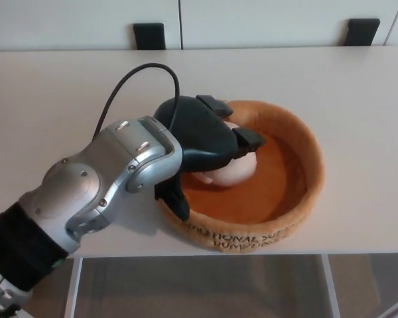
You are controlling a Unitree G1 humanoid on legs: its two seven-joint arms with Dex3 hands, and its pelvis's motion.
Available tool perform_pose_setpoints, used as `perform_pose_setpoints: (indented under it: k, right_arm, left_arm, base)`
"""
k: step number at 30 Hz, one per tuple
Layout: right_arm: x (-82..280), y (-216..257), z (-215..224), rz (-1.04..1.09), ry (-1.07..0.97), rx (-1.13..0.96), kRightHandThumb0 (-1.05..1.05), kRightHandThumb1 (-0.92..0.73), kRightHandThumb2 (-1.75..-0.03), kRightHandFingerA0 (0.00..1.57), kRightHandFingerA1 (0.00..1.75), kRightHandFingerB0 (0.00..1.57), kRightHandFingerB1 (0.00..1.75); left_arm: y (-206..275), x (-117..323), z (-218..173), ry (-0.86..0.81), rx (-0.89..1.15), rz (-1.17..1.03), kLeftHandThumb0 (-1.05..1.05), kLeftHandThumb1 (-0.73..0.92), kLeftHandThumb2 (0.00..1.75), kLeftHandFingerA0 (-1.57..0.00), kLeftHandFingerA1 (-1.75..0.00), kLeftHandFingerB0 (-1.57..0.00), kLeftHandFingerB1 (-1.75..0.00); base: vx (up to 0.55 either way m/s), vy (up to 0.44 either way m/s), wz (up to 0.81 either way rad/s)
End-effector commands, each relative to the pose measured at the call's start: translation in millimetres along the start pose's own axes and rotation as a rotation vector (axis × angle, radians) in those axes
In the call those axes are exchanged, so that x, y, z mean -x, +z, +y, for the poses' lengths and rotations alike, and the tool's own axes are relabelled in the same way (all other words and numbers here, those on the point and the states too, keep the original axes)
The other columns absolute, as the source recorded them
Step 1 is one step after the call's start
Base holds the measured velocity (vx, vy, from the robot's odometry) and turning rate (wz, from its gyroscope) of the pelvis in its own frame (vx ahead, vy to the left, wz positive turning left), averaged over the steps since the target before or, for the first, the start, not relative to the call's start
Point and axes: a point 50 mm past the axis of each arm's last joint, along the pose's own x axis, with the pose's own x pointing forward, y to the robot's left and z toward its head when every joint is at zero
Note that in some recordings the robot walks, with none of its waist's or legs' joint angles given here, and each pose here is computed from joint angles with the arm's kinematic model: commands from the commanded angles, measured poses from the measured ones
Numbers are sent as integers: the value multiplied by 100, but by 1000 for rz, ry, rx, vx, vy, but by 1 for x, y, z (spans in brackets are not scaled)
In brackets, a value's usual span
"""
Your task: The robot walks towards a table in front, picks a dumpling toy with left hand and puts it in an orange round plate
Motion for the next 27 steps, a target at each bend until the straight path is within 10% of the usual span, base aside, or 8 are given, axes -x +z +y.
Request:
perform_pose_setpoints:
  k: [1, 9, 10, 15, 18, 23, 24, 27]
  right_arm:
    - [0, 0, -2, 4, 16, 18, -42, -44, -72, 66, 58, 43, 48]
    - [0, 1, -6, 9, 13, 21, -33, -52, -56, 68, 49, 47, 38]
    - [0, 1, -6, 10, 13, 22, -33, -53, -56, 68, 49, 47, 38]
    - [1, -3, -4, 29, 18, 42, -34, -53, -56, 66, 49, 48, 37]
    - [2, -7, -1, 41, 28, 41, -33, -53, -56, 64, 48, 47, 37]
    - [2, -7, -2, 49, 22, 48, -42, -43, -72, 58, 56, 41, 47]
    - [3, -13, -1, 65, 26, 51, -43, -43, -72, 58, 57, 41, 47]
    - [4, -19, 3, 83, 33, 66, -36, -53, -55, 65, 47, 48, 37]
  left_arm:
    - [-21, 33, 33, -61, 12, 99, -86, 46, 55, 0, 0, 0, 0]
    - [-56, 147, 108, 366, 101, 188, -78, 46, 55, 0, 0, 0, 0]
    - [-60, 166, 112, 399, 105, 202, -74, 41, 78, 0, 0, 0, 0]
    - [-61, 228, 107, 423, 85, 291, -83, 46, 57, 0, 0, 0, 0]
    - [-54, 259, 91, 426, 83, 297, -75, 43, 82, 0, -2, 0, 0]
    - [-42, 281, 70, 369, 82, 312, -67, 39, 80, 0, -10, -3, -15]
    - [-24, 281, 15, 191, 189, 285, -62, 38, 69, -7, -35, -9, -34]
    - [-7, 281, -34, 23, 316, 275, -62, 42, 54, -11, -27, -17, -28]
  base:
    - [0, 0, 0]
    - [0, 0, 0]
    - [0, 0, 0]
    - [0, 0, 0]
    - [0, 0, 0]
    - [0, 0, 0]
    - [0, 0, 0]
    - [0, 0, 0]
